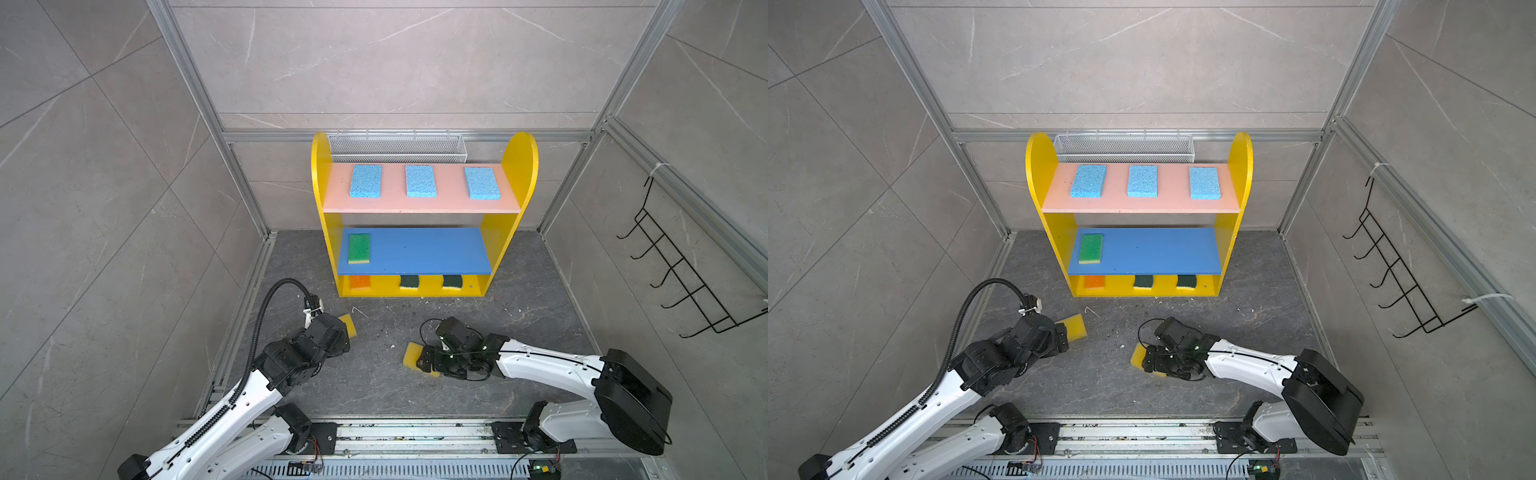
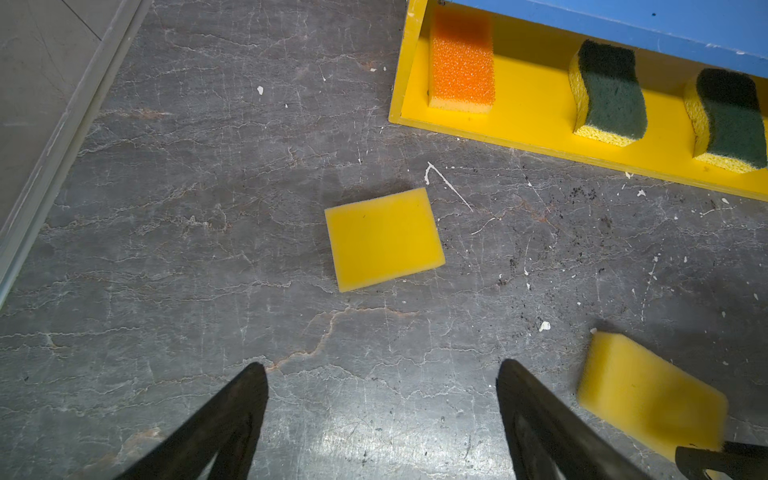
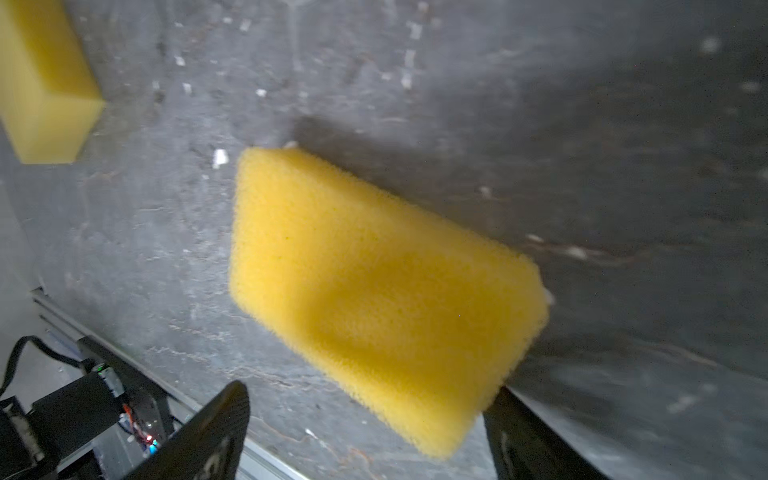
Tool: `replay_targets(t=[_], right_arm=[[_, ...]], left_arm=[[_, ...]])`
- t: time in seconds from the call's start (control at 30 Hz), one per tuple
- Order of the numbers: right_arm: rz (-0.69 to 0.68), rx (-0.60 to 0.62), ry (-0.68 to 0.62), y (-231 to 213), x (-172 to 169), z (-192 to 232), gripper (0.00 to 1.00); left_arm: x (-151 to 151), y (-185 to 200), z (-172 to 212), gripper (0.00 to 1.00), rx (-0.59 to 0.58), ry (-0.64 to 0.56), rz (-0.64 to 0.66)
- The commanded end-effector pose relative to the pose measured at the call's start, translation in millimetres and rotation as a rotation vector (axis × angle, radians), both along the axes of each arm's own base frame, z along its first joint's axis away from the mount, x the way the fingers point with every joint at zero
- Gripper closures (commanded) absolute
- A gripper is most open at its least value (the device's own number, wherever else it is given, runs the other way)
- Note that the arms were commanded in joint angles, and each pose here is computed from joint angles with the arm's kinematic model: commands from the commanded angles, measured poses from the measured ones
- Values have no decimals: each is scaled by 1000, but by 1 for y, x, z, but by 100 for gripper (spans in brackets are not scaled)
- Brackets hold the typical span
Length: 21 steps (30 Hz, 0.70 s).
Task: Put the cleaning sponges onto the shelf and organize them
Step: 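Lower the right gripper over the yellow sponge nearest the robot, then close the right gripper on the yellow sponge's end and lift it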
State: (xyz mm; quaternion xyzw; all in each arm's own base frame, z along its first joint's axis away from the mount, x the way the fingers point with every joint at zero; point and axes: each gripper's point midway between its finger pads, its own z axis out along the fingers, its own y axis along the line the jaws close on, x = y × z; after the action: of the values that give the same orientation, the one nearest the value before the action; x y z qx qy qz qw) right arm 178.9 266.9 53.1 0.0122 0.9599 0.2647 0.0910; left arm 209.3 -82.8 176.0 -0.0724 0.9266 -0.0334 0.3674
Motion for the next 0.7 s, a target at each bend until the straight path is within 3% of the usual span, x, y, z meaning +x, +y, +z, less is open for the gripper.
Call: replay_targets(t=[0.0, 0.13, 0.4, 0.57, 0.67], right_arm=[[6, 95, -70, 29, 11, 30, 10], [129, 57, -122, 38, -5, 46, 10], [279, -263, -363, -17, 11, 57, 1], [427, -377, -493, -26, 21, 42, 1], [483, -380, -530, -23, 23, 33, 1]], left_arm=[[-3, 11, 3, 11, 40, -17, 14], [-5, 15, 6, 11, 38, -31, 22], [-6, 14, 11, 11, 33, -38, 10], [-7, 12, 13, 12, 6, -49, 1], [-7, 11, 15, 12, -1, -56, -4]])
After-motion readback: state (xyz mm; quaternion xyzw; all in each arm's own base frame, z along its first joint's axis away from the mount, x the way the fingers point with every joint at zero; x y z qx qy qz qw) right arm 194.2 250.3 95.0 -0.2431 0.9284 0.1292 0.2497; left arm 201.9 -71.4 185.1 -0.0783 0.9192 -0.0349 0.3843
